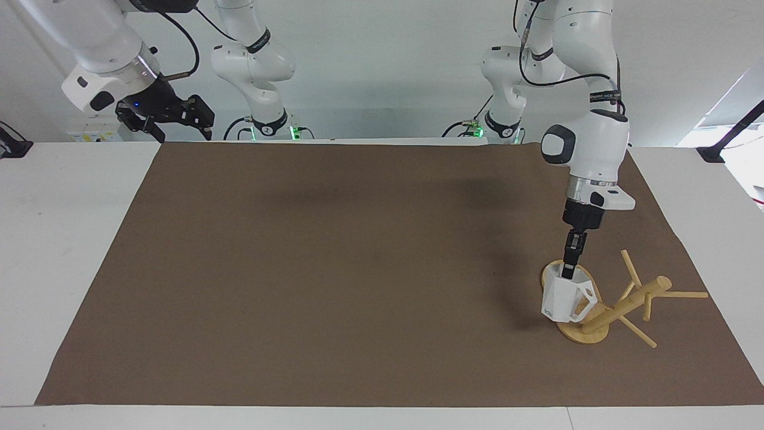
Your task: Hang cup on rack
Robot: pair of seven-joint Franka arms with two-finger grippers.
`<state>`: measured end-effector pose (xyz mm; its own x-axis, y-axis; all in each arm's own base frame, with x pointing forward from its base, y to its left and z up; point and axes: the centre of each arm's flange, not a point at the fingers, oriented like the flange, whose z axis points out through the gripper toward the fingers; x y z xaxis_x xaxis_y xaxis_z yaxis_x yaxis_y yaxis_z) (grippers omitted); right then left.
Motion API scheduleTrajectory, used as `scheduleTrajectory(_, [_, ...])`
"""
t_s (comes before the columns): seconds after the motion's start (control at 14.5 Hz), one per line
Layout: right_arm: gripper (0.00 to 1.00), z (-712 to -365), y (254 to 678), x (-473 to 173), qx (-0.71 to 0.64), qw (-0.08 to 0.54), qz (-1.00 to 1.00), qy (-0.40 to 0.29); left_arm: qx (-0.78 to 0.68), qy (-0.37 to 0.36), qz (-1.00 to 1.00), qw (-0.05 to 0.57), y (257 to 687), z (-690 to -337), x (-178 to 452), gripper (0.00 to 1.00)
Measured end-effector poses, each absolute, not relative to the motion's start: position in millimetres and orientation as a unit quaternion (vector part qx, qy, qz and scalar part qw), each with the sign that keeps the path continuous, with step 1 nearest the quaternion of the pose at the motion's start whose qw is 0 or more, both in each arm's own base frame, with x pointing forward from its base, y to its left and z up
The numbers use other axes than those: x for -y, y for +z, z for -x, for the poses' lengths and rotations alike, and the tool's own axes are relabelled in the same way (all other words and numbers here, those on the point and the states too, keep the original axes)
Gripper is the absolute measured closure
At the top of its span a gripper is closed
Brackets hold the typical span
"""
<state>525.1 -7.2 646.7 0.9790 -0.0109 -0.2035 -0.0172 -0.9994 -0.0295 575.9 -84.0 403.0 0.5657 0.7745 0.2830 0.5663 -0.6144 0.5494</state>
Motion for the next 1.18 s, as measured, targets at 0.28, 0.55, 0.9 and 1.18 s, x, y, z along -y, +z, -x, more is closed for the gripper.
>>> scheduleTrajectory(0.28, [0.00,-523,641,5,-0.023,0.006,0.994,0.109,-0.401,0.256,-0.856,0.204,403,-577,75,0.96])
scheduleTrajectory(0.55, [0.00,-524,637,11,-0.028,0.006,0.994,0.108,-0.404,0.244,-0.859,0.200,401,-579,71,0.81])
scheduleTrajectory(0.9, [0.00,-523,637,21,-0.038,0.007,0.993,0.107,-0.397,0.186,-0.879,0.190,406,-580,79,0.21])
scheduleTrajectory(1.18, [0.00,-523,637,25,-0.041,0.008,0.993,0.108,-0.326,0.101,-0.931,0.132,427,-568,86,0.00])
